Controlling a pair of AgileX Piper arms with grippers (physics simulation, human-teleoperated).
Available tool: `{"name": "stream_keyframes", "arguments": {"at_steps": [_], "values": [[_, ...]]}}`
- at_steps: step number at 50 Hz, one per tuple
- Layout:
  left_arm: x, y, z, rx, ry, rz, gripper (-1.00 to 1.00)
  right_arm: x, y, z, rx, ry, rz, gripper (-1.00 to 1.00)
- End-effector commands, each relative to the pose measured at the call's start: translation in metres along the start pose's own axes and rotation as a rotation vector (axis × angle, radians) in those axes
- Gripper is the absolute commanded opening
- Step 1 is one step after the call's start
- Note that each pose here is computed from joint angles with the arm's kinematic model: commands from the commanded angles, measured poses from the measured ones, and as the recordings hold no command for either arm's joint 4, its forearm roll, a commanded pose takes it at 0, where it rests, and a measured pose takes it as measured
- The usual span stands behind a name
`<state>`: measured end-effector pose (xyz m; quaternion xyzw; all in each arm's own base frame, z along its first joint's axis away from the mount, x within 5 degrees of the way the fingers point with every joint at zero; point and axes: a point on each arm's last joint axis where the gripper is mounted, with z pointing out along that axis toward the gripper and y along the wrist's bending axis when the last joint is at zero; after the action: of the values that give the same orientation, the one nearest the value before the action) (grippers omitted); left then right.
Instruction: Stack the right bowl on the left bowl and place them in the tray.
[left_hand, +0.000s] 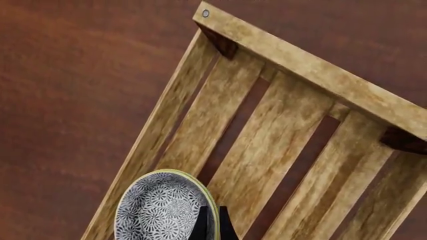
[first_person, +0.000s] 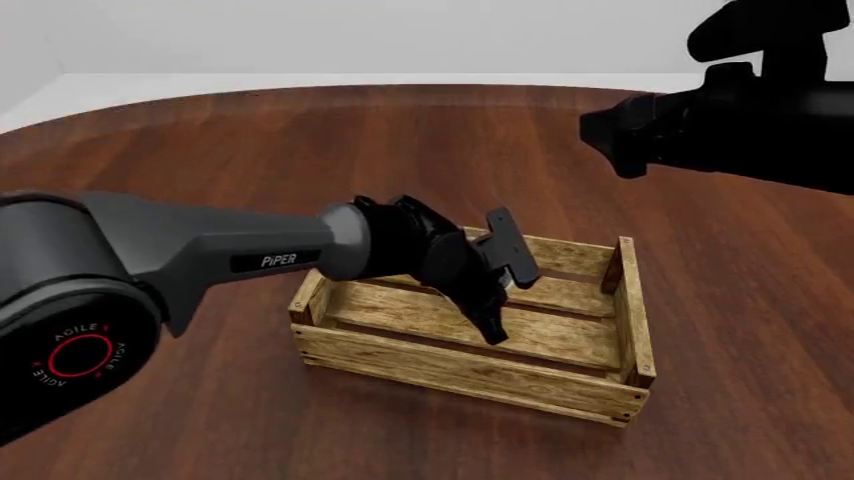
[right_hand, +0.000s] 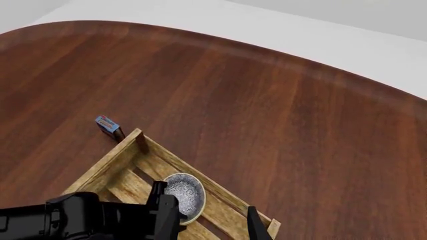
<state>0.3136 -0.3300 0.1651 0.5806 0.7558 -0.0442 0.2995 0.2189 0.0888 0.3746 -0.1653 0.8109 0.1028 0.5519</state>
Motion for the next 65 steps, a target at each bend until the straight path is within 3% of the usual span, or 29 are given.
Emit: {"name": "stream_keyframes", "arguments": {"at_steps": [1, 8, 9, 31, 54, 65], "values": [[0.01, -0.001, 0.01, 0.002, 0.004, -0.054, -1.0, 0.0, 0.0, 0.001, -0.002, 0.005, -0.003, 1.0], [0.012, 0.0, 0.011, 0.003, 0.01, -0.054, -1.0, 0.001, 0.001, 0.002, -0.002, 0.007, -0.004, 1.0], [0.013, 0.0, 0.011, 0.003, 0.01, -0.053, 1.0, 0.001, 0.001, 0.002, -0.004, 0.007, -0.004, 1.0], [0.015, 0.004, 0.004, -0.008, 0.004, -0.043, 1.0, 0.001, 0.001, 0.002, -0.003, 0.007, -0.006, 1.0], [0.028, 0.027, -0.059, -0.103, -0.078, -0.034, 1.0, 0.002, 0.002, 0.003, -0.007, 0.011, -0.01, 1.0], [0.029, 0.032, -0.094, -0.151, -0.144, -0.081, 1.0, 0.002, 0.001, 0.007, -0.005, 0.016, -0.011, 1.0]]}}
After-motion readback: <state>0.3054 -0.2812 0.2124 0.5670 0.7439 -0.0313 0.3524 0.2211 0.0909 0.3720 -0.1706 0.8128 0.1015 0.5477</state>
